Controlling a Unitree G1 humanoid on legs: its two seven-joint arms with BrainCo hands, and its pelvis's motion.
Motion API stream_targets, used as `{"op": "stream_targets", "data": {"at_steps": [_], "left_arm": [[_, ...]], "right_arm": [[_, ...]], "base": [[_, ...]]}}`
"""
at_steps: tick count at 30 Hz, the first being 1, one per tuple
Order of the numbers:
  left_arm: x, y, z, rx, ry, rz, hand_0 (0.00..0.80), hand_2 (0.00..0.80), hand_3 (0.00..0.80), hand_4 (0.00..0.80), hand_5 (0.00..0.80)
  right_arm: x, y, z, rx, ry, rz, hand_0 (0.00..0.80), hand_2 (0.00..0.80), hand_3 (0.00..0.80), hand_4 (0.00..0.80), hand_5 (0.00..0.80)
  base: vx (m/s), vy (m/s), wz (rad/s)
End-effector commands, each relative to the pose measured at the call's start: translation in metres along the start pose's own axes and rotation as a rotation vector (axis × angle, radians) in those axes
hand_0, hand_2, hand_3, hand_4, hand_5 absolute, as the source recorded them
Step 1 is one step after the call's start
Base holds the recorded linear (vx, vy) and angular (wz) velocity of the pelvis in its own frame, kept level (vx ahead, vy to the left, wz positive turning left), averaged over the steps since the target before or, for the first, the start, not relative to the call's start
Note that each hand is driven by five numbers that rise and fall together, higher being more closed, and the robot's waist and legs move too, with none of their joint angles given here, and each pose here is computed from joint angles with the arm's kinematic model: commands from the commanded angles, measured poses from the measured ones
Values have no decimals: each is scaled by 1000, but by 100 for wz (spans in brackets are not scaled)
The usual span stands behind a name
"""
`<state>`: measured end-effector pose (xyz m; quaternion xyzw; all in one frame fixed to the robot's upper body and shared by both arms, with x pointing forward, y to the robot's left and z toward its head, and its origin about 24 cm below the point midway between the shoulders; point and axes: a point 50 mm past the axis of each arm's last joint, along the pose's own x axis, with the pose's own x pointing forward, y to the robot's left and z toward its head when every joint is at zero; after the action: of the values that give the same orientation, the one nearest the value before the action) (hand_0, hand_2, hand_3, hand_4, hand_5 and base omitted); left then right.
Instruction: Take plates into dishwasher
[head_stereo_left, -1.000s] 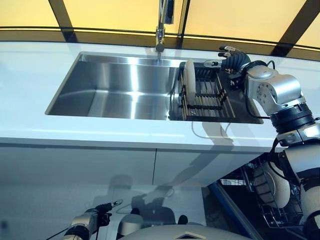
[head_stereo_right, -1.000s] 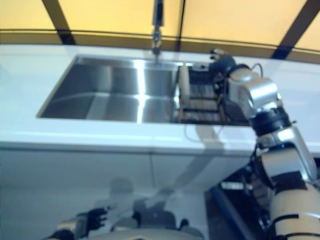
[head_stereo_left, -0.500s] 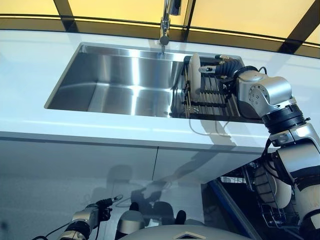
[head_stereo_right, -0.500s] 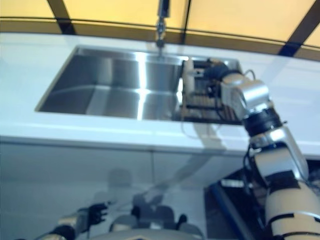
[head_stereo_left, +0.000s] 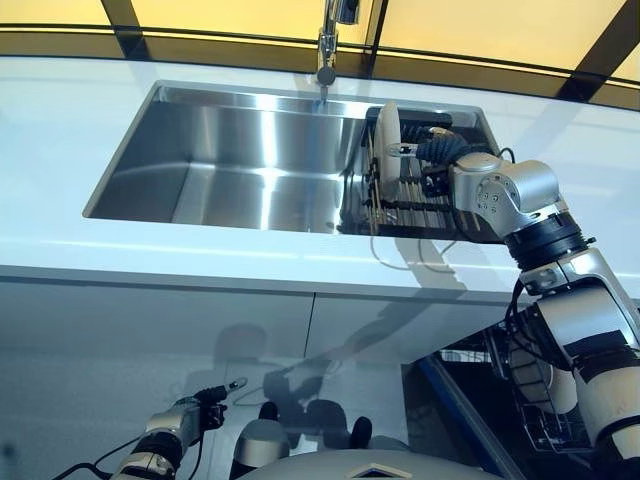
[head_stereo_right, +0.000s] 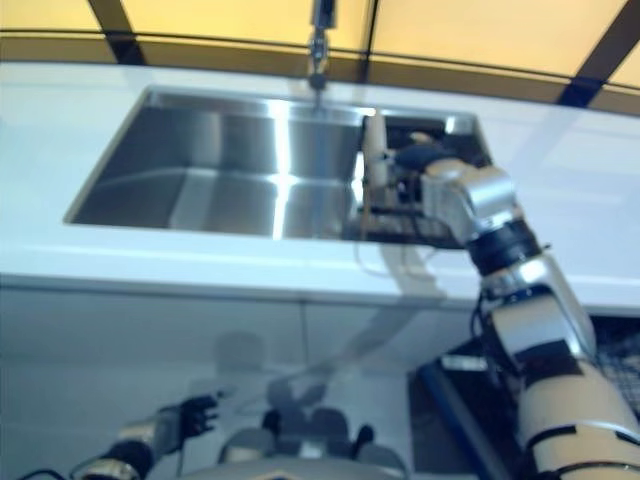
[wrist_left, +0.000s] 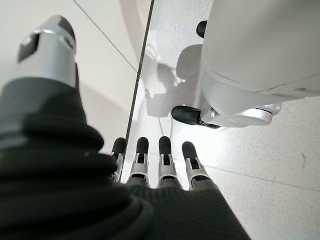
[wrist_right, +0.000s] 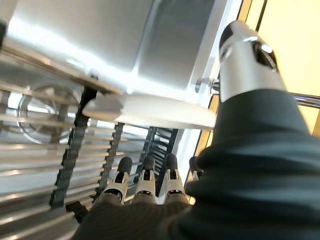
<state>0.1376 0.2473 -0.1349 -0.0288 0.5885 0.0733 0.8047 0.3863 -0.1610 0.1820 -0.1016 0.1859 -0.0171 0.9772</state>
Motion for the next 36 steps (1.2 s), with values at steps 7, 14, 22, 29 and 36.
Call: {"op": "stream_targets", "data": {"at_steps": [7,14,22,29,36], "left_arm": [[-1,-5,30,17,-55,3,0,0,0,0,0],[-2,-9,35,-12,-86,-5,0,0,0,0,0],[-4,-12,47,-53,-134,14,0,0,0,0,0],[-5,-16,50,-87,-127,17,0,0,0,0,0],[-4,-33,58,-127,-154,-13,0,0,0,0,0]], "right_arm": [[-6,2,24,8,-105,-25,0,0,0,0,0],[-6,6,23,-11,-106,-24,0,0,0,0,0],[-4,10,21,-13,-95,-39,0,0,0,0,0],[-3,4,25,-17,-90,-87,0,0,0,0,0],[-2,-6,24,0,-77,-131,0,0,0,0,0]], "base": [[0,0,0],[6,2,0],[50,8,1],[17,11,3],[-9,-18,6]]}}
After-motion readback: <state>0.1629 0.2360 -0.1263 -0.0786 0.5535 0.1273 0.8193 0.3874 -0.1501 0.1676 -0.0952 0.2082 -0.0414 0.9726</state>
